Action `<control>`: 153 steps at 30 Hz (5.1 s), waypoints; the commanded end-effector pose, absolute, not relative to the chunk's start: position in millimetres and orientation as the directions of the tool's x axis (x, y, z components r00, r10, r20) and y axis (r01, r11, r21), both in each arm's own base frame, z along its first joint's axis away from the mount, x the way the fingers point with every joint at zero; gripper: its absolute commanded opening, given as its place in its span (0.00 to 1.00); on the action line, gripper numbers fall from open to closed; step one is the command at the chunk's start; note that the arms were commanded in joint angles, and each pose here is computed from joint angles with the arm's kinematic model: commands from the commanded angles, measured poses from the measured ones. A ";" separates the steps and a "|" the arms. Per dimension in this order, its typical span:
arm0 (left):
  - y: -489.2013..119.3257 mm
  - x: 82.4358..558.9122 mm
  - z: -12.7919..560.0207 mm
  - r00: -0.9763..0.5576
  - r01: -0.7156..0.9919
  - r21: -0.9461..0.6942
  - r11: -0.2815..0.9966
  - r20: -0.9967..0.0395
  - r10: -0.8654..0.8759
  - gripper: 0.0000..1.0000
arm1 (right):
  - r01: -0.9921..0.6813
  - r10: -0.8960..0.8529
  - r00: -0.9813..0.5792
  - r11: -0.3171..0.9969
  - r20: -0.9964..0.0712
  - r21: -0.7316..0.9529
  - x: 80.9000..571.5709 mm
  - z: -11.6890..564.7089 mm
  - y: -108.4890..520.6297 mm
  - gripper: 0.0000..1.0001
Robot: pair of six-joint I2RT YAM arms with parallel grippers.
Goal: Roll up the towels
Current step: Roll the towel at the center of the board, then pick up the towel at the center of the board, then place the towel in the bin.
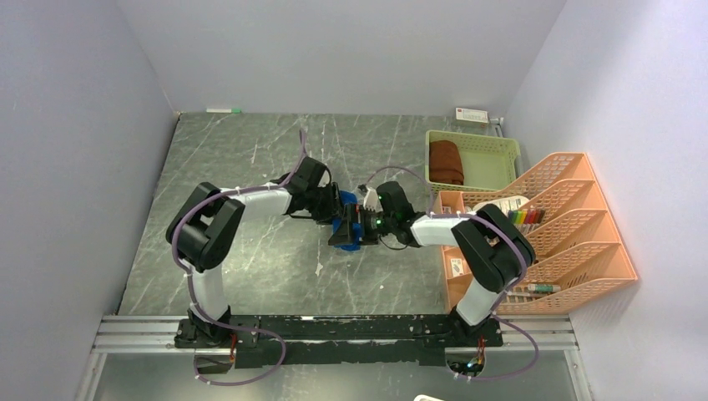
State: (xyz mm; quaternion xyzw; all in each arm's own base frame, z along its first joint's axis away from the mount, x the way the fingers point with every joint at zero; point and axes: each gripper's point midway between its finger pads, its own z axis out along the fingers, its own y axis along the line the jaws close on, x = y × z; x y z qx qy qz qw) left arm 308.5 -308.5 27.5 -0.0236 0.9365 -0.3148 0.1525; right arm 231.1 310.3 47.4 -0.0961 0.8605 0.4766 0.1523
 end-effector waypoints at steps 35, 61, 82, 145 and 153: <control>-301.5 344.4 -2.8 -0.937 0.136 -0.368 0.920 -0.349 -0.001 0.37 | -0.448 -0.450 -0.610 0.875 -0.652 -0.185 279.3 71.9 291.6 1.00; -312.2 330.3 -21.8 -0.967 0.126 -0.451 0.884 -0.256 0.007 0.36 | -0.377 -0.251 -0.254 0.915 -0.934 -0.144 293.6 120.9 299.9 1.00; -306.7 328.7 -15.7 -0.965 0.119 -0.449 0.886 -0.262 -0.003 0.36 | -0.327 -0.261 -0.514 0.940 -0.817 -0.095 318.4 31.7 296.7 0.98; -170.6 366.7 197.9 -0.812 0.180 -0.664 0.726 -0.517 -0.271 0.98 | 0.535 -0.121 -0.484 0.743 -0.867 -0.403 438.4 142.2 -150.6 0.00; -169.8 368.7 200.6 -0.809 0.173 -0.665 0.726 -0.517 -0.280 0.98 | 0.320 -0.257 -0.439 0.850 -0.861 -0.418 506.0 124.8 -107.0 0.00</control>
